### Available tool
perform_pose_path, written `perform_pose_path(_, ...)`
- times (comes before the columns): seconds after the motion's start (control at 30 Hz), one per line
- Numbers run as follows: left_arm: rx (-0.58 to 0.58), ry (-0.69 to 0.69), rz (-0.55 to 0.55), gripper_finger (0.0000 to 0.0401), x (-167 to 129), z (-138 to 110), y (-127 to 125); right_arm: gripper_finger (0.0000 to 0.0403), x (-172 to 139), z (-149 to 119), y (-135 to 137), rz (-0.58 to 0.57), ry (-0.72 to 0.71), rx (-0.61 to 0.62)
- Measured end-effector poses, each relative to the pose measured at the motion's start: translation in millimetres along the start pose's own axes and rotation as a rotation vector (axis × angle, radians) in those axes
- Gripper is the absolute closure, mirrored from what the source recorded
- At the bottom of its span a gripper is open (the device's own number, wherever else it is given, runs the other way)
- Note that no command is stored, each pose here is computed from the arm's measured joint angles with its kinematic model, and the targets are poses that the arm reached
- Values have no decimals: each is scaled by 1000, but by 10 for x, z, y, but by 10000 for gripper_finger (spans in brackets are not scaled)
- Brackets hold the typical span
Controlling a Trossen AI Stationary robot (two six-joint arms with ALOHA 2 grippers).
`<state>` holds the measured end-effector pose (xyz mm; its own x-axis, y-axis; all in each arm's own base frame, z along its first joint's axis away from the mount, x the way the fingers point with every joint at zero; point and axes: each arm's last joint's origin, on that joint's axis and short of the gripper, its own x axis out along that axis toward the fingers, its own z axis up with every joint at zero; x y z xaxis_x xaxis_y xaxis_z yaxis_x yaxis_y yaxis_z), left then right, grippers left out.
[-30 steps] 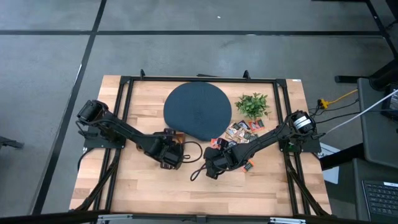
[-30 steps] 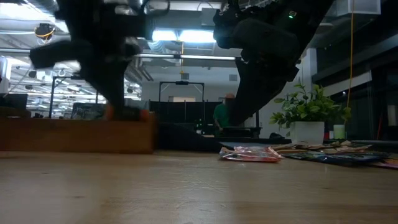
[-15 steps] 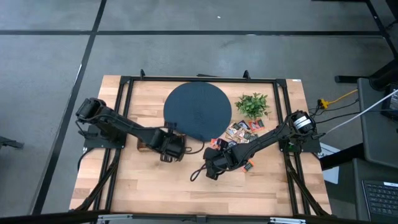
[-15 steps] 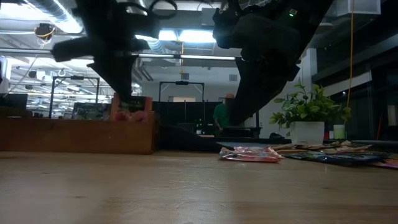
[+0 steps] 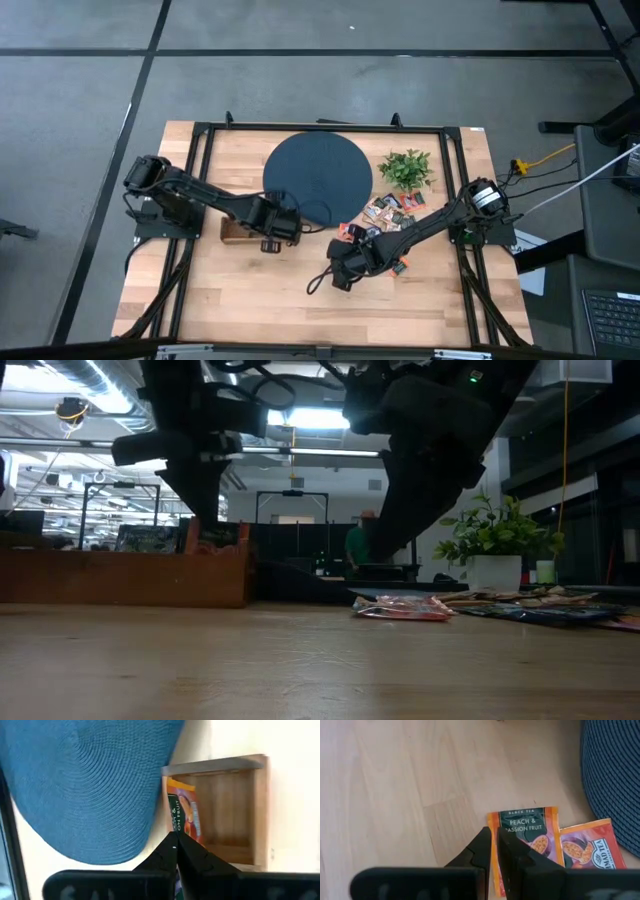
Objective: Pick & Place Tea
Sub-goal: Put the orange tea bag into the right section of the wooden organizer
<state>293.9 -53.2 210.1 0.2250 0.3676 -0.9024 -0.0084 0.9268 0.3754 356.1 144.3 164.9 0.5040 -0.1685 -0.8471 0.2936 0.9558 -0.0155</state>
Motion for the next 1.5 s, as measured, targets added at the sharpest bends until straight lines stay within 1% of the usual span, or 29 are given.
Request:
perform_pose_path(0.17, 6, 1, 11, 376, -2, -3, 0, 370, 0, 1, 0, 0, 0, 0)
perform_pose_path(0.33, -5, 1, 18, 344, 1, -4, 4, 370, 0, 1, 1, 1, -1, 0)
perform_pose_path(0.43, -15, -1, 41, 325, 2, -6, 7, 370, 0, 1, 1, 1, -1, 0)
perform_pose_path(0.5, -11, 4, 74, 316, 1, -14, 19, 370, 0, 1, 1, 1, -1, 0)
perform_pose_path(0.63, 10, 24, 177, 306, -27, -62, 56, 370, 0, 2, 1, 1, -2, 1)
perform_pose_path(0.7, -1, -2, 204, 306, -92, -75, 80, 370, 0, 2, 1, 1, -2, 0)
perform_pose_path(0.77, -13, -44, 207, 308, -199, -96, 100, 370, 0, 3, 2, 2, -3, -2)
perform_pose_path(0.9, -78, -165, 162, 310, -463, -148, 98, 370, 0, 8, 2, 0, -9, -3)
perform_pose_path(1.0, -122, -234, 52, 309, -664, -220, 44, 370, 0, 12, 4, 0, -15, -7)
perform_pose_path(1.13, -180, -269, -79, 309, -824, -318, -85, 370, 0, 29, 16, 11, -32, -19)
perform_pose_path(1.23, -182, -248, -103, 313, -798, -410, -214, 370, 0, 39, 22, 17, -41, -32)
perform_pose_path(1.33, -190, -239, -113, 314, -727, -445, -349, 370, 0, 37, 22, 16, -40, -39)
perform_pose_path(1.5, -193, -339, -184, 313, -685, -395, -555, 370, 29, -5, 5, 12, -34, -31)
